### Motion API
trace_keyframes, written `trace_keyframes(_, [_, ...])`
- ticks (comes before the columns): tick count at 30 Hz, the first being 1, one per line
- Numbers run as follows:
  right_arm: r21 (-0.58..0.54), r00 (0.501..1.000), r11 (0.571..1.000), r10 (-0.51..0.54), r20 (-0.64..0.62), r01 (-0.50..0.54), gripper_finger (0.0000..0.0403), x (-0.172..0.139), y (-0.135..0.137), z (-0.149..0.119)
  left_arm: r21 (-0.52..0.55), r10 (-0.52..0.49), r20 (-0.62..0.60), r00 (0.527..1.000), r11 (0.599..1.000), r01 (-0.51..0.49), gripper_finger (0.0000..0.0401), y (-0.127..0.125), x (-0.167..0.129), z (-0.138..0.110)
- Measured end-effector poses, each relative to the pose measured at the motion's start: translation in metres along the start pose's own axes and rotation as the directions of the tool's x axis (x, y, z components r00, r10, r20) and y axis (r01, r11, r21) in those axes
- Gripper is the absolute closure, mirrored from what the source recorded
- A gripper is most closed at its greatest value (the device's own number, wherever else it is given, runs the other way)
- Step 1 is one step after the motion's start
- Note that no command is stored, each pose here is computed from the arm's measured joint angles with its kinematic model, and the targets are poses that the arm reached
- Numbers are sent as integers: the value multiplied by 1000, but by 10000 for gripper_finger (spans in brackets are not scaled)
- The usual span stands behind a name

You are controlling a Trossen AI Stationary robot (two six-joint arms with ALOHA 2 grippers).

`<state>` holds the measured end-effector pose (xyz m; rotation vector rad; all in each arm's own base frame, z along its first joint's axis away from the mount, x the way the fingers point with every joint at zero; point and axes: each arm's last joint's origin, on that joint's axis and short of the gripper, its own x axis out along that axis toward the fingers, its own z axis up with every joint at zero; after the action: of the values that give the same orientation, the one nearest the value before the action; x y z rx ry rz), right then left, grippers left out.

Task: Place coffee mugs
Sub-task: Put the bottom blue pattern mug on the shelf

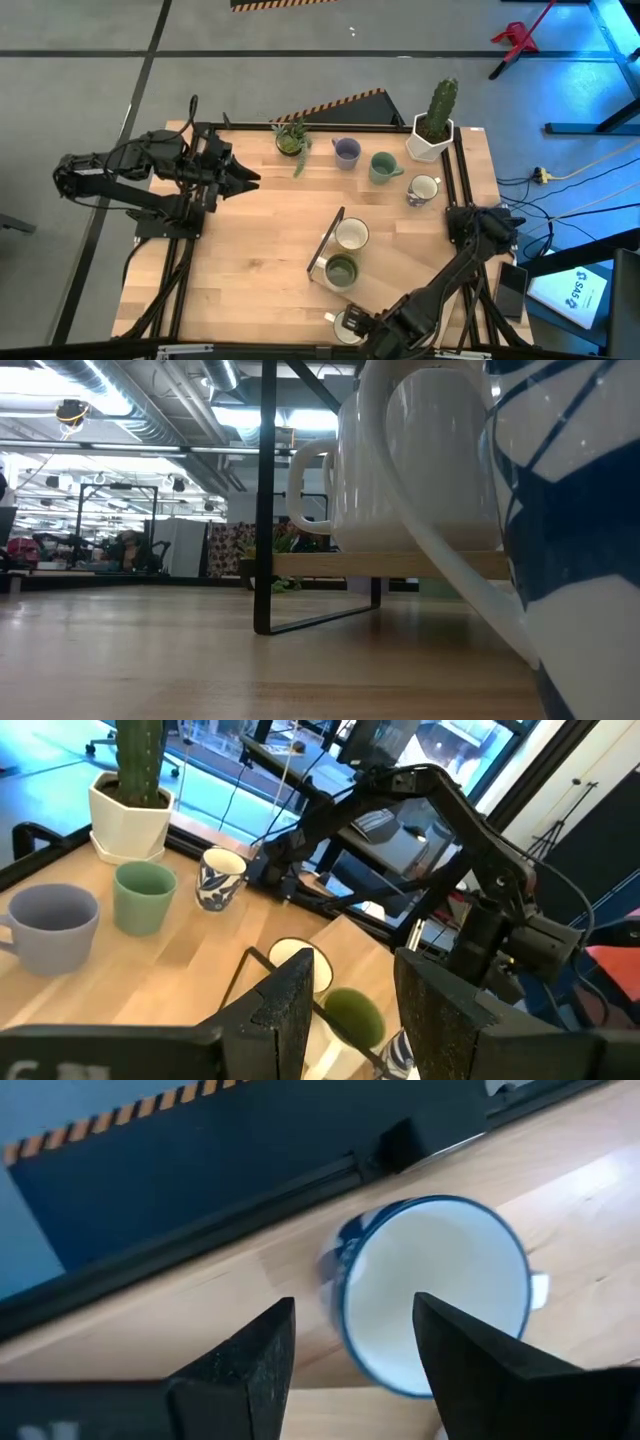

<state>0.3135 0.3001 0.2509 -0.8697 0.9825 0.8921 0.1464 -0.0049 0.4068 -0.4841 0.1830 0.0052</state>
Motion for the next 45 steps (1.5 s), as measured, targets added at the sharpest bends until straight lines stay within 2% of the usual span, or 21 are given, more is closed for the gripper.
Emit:
trace_keyframes(10, [-76,999,996,32,-44,-36,224,30,1,0,6,19,7,1000,1000,-19,266,-2,0,-2])
trace_keyframes(13, [-75,998,996,34,-56,-38,259,31,1,-1,6,20,7,1000,1000,-20,266,-2,0,-2])
trace_keyframes(19, [-40,996,998,41,-80,-44,370,34,-3,-6,13,27,11,1000,1000,-27,266,-2,0,-2])
trace_keyframes(21, [-35,995,998,54,-83,-57,391,35,-2,-7,13,41,18,999,999,-41,266,-2,0,-1])
trace_keyframes(29, [13,996,997,79,-52,-78,395,29,2,-3,14,62,30,998,998,-63,266,-1,0,-1])
trace_keyframes(38, [47,987,988,145,62,-148,399,-17,30,9,7,62,31,998,998,-62,266,-1,0,-1])
trace_keyframes(45, [142,978,973,194,-81,-181,400,-55,52,-8,4,61,33,998,998,-61,266,-1,0,-1])
